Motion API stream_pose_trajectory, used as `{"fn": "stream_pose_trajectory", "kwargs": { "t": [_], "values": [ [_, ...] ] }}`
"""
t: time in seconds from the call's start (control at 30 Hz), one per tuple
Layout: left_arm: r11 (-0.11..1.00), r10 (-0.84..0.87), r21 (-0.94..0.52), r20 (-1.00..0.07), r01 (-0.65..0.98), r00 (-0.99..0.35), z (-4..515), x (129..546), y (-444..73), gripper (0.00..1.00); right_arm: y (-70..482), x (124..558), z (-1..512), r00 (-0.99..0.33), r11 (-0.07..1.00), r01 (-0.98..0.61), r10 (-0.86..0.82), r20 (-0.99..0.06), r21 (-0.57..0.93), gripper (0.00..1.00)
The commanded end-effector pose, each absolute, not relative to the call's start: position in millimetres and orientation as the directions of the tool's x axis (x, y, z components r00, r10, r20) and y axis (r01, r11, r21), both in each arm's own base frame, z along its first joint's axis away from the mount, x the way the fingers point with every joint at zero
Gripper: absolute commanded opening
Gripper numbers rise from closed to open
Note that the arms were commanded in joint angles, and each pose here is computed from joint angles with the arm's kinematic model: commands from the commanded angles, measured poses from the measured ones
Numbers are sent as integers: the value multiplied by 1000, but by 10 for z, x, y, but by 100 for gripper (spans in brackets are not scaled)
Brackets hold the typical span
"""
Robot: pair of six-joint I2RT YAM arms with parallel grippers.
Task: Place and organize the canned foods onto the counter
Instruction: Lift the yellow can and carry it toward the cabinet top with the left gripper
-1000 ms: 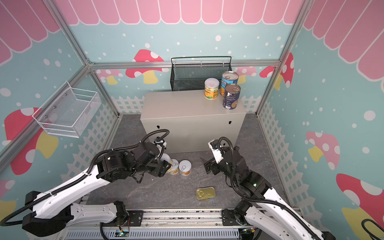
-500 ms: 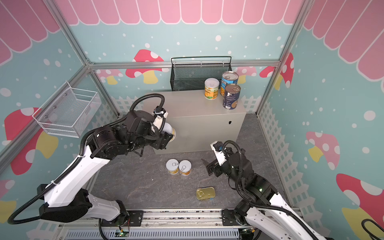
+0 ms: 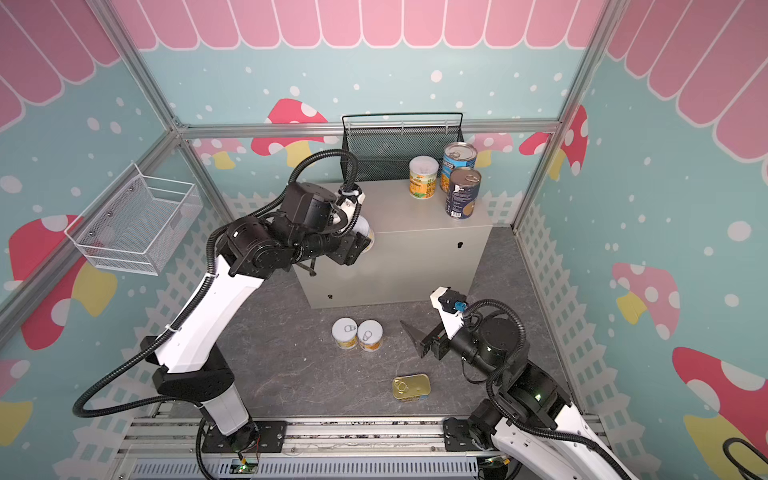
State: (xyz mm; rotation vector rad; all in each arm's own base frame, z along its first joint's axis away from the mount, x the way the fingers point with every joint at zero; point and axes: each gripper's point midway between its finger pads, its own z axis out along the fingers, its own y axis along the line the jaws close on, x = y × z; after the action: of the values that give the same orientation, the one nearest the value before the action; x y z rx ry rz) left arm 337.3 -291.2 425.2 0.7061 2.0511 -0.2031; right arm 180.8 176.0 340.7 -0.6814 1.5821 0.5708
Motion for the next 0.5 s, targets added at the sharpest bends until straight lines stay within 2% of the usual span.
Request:
{"fn": "stream_pose_trajectory", "kwargs": {
  "t": [0.0, 0.13, 0.3, 0.47],
  "values": [
    [810, 393, 143, -852, 569, -346, 4458, 3469, -2917, 63, 1896, 1763, 3568, 0, 650, -759, -54, -999, -35, 100],
    [815, 376, 130, -860, 565, -345, 4459, 3636, -2933, 63, 1959, 1780, 3705, 29, 636, -771, -12, -1000, -30, 99],
    [820, 346, 106, -875, 562, -339, 4491, 3803, -2938, 63, 1849, 1897, 3840, 43, 706, -709, 20, -999, -16, 99],
    [816, 325, 84, -884, 572, -335, 4484, 3911, -2976, 66, 1832, 1926, 3881, 59, 719, -694, 5, -998, -37, 99]
  ]
}}
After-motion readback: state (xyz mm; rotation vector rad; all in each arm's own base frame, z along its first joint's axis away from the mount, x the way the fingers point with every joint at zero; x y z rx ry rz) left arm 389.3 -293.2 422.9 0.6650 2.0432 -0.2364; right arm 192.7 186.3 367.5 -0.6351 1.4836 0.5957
